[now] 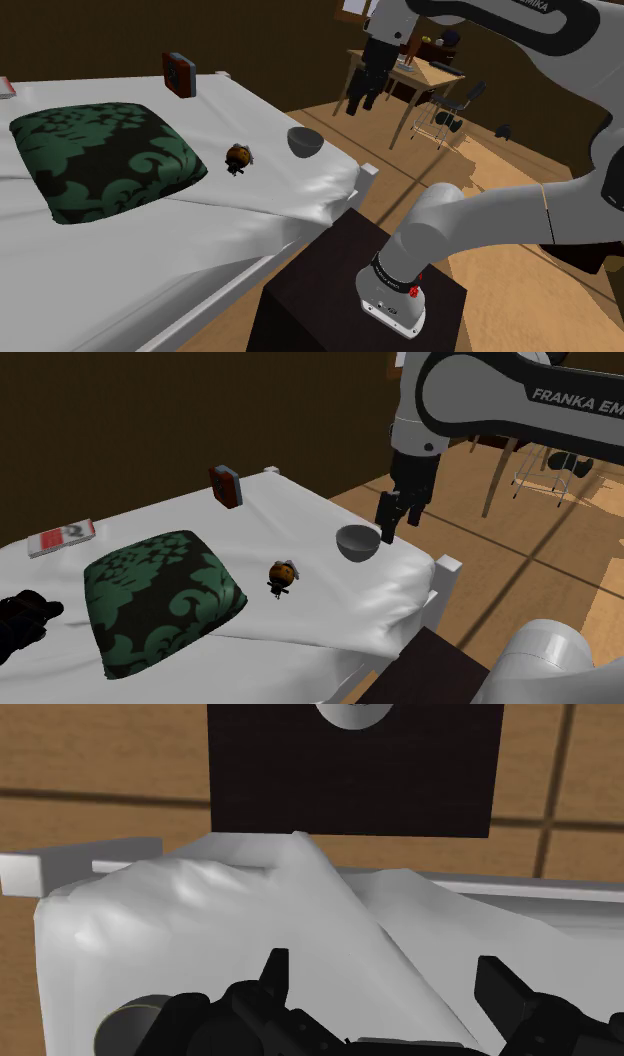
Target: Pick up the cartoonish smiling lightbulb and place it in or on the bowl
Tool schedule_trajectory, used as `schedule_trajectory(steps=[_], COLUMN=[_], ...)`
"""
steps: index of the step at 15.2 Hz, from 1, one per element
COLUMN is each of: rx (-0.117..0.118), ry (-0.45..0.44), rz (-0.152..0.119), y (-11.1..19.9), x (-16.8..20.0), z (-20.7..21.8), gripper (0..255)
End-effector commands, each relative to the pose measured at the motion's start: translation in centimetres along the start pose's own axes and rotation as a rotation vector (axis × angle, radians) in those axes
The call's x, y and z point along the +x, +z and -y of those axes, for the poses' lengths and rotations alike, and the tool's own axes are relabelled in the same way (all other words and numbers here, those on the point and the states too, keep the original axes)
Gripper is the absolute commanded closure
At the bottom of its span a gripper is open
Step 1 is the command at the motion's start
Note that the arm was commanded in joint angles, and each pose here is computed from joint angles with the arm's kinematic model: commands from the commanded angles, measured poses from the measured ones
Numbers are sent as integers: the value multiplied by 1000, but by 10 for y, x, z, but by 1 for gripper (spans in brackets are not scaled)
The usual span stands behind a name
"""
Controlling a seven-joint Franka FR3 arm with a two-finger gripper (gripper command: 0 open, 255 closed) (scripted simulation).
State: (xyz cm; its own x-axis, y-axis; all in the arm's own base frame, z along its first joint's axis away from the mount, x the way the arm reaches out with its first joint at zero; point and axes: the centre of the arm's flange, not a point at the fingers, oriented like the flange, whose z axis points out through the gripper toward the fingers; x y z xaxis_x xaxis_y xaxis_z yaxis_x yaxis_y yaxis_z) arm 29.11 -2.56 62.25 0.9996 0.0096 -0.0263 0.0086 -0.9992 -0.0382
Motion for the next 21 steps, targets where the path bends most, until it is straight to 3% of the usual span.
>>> schedule_trajectory(steps=[1,21], rx=[0,47], ry=[0,278], rz=[0,15], y=[0,186], x=[0,183], z=[0,39], gripper=[0,0])
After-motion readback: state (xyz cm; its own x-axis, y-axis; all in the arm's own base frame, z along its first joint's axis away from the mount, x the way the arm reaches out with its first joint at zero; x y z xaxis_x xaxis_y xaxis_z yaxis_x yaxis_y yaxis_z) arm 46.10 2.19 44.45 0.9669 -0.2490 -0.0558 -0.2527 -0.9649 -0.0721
